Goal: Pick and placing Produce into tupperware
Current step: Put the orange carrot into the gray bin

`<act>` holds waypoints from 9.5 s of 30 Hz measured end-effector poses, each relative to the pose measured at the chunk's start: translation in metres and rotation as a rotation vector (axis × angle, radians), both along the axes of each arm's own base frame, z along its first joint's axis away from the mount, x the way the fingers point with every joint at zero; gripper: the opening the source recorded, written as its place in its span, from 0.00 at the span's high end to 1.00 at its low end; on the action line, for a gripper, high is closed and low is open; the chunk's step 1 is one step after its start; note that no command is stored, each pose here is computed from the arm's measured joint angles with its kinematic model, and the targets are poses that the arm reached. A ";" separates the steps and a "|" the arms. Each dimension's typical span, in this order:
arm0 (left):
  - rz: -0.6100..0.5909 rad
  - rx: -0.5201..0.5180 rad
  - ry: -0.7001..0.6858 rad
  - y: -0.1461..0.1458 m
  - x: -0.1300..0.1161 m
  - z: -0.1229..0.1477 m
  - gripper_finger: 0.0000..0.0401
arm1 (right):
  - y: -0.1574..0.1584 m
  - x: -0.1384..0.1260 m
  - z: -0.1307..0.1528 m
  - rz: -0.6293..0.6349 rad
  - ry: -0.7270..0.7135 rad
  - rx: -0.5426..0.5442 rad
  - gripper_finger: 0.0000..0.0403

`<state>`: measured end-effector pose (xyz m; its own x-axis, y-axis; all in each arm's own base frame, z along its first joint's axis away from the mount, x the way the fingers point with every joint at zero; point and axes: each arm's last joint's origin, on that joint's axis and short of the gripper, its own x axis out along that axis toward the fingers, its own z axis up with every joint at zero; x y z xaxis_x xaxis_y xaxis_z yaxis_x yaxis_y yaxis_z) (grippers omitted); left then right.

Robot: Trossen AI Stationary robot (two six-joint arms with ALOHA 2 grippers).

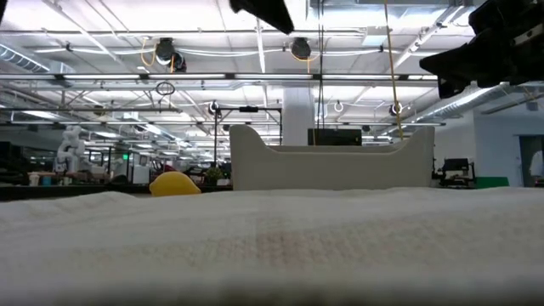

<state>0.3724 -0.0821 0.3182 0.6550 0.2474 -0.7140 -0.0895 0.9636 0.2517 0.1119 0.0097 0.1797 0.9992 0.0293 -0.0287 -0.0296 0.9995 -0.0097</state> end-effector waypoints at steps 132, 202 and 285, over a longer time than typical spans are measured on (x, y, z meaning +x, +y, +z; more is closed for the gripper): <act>0.007 0.197 -0.505 0.095 -0.206 -0.165 0.94 | -0.167 0.157 0.041 0.186 0.676 -0.290 1.00; -0.003 0.140 -0.477 0.101 -0.207 -0.169 0.94 | -0.151 0.180 -0.039 0.341 0.934 -0.205 0.35; -0.007 0.149 -0.464 0.100 -0.208 -0.170 0.94 | -0.018 0.172 0.040 0.290 0.847 0.047 0.62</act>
